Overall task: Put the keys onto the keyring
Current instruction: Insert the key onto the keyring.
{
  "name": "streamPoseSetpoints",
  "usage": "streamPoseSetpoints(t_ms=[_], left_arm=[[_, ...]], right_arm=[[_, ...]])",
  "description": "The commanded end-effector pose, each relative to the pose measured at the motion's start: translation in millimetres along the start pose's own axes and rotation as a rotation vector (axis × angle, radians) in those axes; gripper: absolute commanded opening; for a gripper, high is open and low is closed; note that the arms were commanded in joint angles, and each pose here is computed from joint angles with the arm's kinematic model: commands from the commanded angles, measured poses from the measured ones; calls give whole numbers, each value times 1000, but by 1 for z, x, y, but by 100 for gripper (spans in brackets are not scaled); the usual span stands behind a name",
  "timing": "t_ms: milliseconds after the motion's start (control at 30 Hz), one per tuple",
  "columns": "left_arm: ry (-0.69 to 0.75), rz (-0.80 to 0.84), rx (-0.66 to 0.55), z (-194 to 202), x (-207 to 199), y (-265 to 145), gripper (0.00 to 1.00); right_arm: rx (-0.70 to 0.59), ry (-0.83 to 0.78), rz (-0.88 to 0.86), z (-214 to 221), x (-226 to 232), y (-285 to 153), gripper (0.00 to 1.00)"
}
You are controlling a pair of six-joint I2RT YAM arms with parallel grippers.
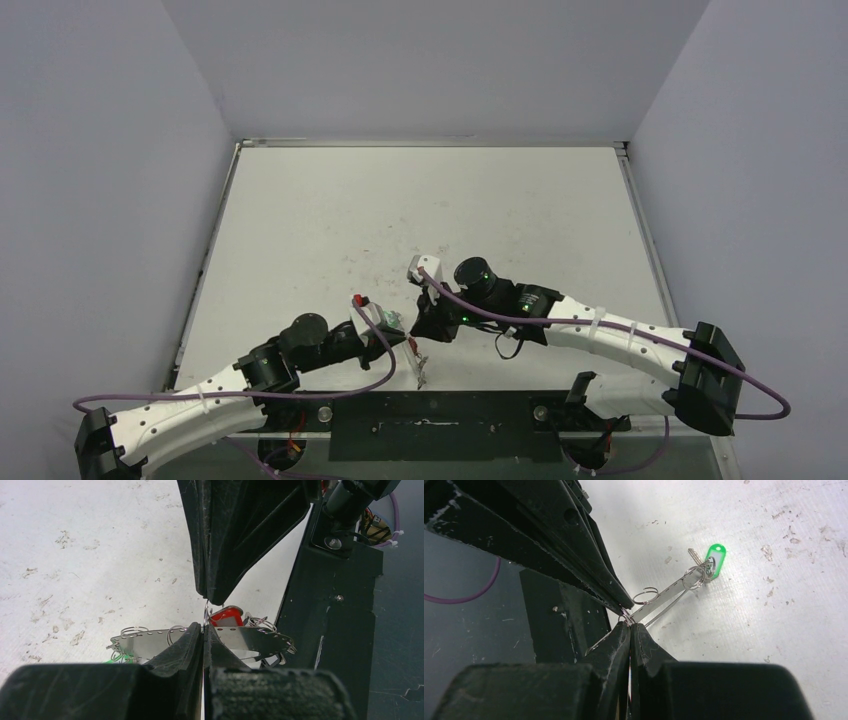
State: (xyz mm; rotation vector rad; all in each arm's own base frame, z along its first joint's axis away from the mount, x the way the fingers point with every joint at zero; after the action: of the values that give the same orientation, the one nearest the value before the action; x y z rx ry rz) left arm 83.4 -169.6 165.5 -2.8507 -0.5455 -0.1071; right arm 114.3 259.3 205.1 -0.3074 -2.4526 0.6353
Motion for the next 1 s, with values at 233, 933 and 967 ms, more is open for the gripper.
streamPoseSetpoints(t_ms=[233,933,967], left_arm=[[-2,14,-111,-24,0,2,0],[-6,-2,-112,-24,2,2,0],[-8,-5,-112,-24,2,2,0]], right_arm=[[-37,-25,81,-11,-3,0,0],[-48,-40,56,-8,1,-9,0],[-54,-44,47,-8,3,-10,0]])
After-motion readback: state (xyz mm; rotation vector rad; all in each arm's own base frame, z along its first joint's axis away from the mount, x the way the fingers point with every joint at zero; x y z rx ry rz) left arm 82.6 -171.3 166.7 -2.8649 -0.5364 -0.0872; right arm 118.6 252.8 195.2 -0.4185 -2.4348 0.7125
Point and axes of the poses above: each gripper's point midway between its finger pads, its own y axis out along the fingers, its own x axis along the line the jaws close on, z = x × y, the point moved 9 cm from there along -y, back along the fingers, and after that the axes turned 13 degrees about y, right-handed, at the moved point
